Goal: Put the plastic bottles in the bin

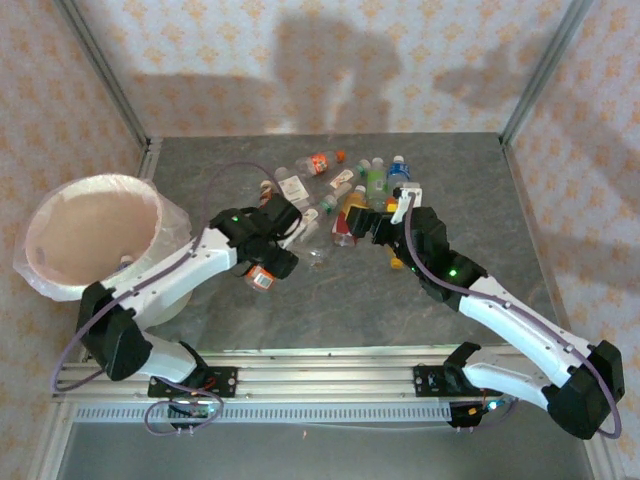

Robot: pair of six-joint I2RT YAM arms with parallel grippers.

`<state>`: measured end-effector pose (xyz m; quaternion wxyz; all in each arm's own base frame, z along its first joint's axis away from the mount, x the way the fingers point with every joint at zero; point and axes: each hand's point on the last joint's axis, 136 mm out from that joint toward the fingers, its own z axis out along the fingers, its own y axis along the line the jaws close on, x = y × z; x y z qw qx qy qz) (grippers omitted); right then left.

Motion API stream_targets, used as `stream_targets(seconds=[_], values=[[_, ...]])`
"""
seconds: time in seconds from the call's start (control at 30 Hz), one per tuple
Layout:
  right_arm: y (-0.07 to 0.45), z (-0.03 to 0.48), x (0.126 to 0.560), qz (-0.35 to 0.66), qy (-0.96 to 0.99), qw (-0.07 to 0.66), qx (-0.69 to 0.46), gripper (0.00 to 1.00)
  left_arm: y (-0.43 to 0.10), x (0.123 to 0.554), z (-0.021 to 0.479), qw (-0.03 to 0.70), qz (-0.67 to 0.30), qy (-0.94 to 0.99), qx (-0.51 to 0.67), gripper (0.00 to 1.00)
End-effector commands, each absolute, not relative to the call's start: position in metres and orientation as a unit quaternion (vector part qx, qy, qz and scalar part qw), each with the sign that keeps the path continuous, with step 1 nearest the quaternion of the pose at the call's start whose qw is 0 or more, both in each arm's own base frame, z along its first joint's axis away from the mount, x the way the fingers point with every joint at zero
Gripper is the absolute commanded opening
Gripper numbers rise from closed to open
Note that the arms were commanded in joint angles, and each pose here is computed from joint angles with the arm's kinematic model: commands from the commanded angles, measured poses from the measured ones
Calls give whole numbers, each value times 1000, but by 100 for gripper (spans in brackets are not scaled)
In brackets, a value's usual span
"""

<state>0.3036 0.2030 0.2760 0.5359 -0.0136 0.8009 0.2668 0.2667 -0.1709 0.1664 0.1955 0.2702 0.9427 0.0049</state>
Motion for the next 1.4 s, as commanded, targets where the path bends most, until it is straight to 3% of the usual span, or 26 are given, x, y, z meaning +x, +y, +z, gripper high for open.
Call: stream_targets(seconds=[0.0,0.2,0.3,0.73,0.93,1.07,1.37], values=[[204,284,306,267,792,548,-20,99,-151,295,238,312,16,936,162,43],[202,279,307,260,796,546,-17,99,-97,301,341,452,48,890,21,45],[204,277,309,260,796,547,-17,99,-46,297,377,497,136,855,-61,44],[218,277,315,268,801,534,-37,99,78,234,454,559,256,743,-264,45],[224,277,318,270,802,531,-45,99,117,197,452,559,292,698,-339,45],[230,278,320,272,803,527,-57,99,132,195,422,516,286,722,-361,45],[235,277,320,274,807,519,-67,99,159,193,344,446,174,754,-450,45]])
